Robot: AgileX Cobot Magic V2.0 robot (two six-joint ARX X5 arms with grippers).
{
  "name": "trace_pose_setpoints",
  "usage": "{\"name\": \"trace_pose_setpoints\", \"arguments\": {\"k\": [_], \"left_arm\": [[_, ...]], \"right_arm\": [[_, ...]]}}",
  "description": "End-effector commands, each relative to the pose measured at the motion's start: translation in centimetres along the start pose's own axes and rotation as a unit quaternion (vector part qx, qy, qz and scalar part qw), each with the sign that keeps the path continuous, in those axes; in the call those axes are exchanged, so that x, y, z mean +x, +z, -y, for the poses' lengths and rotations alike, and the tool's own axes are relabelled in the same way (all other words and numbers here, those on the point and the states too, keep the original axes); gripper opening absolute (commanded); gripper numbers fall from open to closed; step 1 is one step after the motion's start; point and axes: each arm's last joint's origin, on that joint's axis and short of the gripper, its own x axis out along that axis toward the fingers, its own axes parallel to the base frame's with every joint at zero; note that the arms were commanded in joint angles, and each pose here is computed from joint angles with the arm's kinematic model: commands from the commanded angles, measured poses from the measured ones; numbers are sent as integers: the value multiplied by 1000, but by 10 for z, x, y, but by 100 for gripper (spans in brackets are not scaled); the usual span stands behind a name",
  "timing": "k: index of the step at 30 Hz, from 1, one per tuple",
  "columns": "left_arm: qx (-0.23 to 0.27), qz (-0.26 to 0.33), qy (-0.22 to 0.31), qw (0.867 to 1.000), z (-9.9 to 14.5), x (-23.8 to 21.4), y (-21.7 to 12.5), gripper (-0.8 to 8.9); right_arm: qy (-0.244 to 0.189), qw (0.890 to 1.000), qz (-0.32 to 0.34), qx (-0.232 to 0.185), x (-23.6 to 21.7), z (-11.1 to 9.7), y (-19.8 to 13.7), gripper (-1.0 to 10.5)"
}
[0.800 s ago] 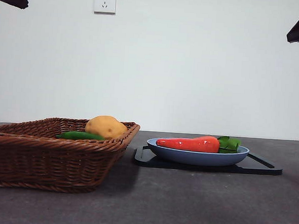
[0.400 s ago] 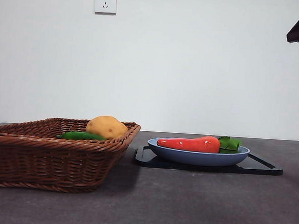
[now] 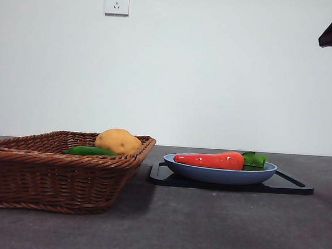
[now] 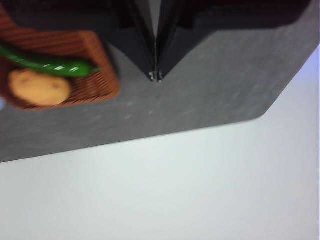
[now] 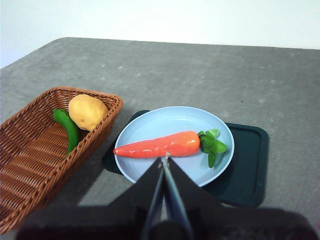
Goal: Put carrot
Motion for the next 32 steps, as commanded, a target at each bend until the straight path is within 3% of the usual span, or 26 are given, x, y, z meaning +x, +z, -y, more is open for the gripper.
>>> {"name": "trace_pose_setpoints", "arguments": {"k": [1,19,32], "left_arm": [[-17,0,18,1000,-2,1,-11,8],[-35,-80,50,995,-5,13,-68,8],[-35,-58,54,996,-5,12,-64,8]], "right_arm": [[2,1000,7,-2,0,-1,3,4],[2,1000,7,-2,0,-1,3,4],[2,1000,8,-2,0,-1,3,4]]}}
